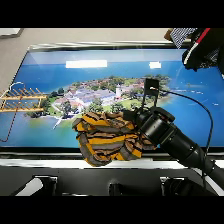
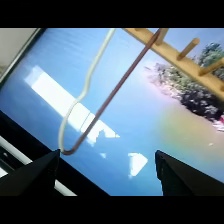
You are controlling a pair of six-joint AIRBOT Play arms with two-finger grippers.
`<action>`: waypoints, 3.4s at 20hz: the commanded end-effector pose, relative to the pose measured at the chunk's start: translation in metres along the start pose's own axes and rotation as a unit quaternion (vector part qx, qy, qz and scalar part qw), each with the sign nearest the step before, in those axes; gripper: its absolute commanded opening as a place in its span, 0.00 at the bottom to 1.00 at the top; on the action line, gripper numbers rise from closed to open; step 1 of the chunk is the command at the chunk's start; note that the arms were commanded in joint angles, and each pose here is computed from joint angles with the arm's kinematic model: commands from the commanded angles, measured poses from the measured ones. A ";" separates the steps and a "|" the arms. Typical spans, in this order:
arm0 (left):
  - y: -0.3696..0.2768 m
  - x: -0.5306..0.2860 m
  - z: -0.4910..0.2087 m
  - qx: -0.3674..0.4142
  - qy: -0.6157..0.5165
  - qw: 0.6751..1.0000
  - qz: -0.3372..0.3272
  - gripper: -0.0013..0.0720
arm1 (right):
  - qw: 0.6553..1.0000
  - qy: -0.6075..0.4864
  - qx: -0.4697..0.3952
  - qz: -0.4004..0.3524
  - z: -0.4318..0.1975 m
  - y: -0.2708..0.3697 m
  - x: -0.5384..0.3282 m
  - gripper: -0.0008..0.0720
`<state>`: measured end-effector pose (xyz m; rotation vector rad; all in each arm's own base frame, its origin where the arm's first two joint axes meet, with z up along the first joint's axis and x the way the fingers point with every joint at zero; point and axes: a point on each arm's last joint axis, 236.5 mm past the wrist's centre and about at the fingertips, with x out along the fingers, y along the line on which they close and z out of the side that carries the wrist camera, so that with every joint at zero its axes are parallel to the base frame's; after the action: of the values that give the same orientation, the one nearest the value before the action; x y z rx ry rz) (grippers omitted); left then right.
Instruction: Fold the clothes and pants, and hang the long-sleeved shirts on hangers.
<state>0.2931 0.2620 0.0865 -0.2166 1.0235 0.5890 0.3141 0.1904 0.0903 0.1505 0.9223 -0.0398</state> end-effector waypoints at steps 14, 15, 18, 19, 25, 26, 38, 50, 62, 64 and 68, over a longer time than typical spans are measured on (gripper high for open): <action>0.026 0.112 -0.049 0.189 0.066 0.976 -0.085 1.00 | 1.000 0.013 -0.009 -0.019 -0.006 -0.009 0.000 0.06; 0.025 0.115 -0.051 0.198 0.070 0.974 -0.088 1.00 | 1.000 0.015 -0.008 -0.018 -0.007 -0.008 0.000 0.06; 0.021 0.125 -0.064 0.209 0.092 0.968 -0.105 1.00 | 1.000 0.022 -0.004 -0.014 -0.011 -0.006 0.000 0.06; 0.019 0.129 -0.069 0.217 0.099 0.965 -0.111 1.00 | 1.000 0.024 -0.003 -0.013 -0.011 -0.006 0.000 0.06; 0.015 0.153 -0.088 0.238 0.126 0.954 -0.133 1.00 | 1.000 0.028 -0.001 -0.010 -0.013 -0.005 0.000 0.05; 0.015 0.156 -0.089 0.238 0.127 0.954 -0.133 1.00 | 1.000 0.028 -0.001 -0.011 -0.014 -0.005 0.000 0.05; 0.012 0.174 -0.101 0.240 0.142 0.950 -0.143 0.13 | 1.000 0.029 -0.001 -0.012 -0.014 -0.005 0.000 0.05; -0.026 0.116 0.015 0.252 -0.006 0.958 -0.136 0.06 | 0.999 0.033 -0.002 -0.019 -0.016 -0.009 -0.001 0.06; -0.075 -0.051 0.154 0.145 -0.276 0.944 -0.113 0.06 | 0.998 0.046 -0.005 -0.045 -0.022 -0.021 -0.002 0.05; -0.115 -0.070 0.140 0.178 -0.276 0.932 -0.150 0.06 | 0.998 0.046 -0.005 -0.045 -0.022 -0.021 -0.002 0.05; -0.196 -0.084 0.048 0.248 -0.240 0.903 -0.256 0.06 | 0.998 0.042 -0.007 -0.048 -0.020 -0.023 -0.002 0.05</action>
<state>0.4232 0.1608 0.1785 0.1330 0.5717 0.0500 0.2942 0.1719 0.0770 0.0998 1.0182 -0.1133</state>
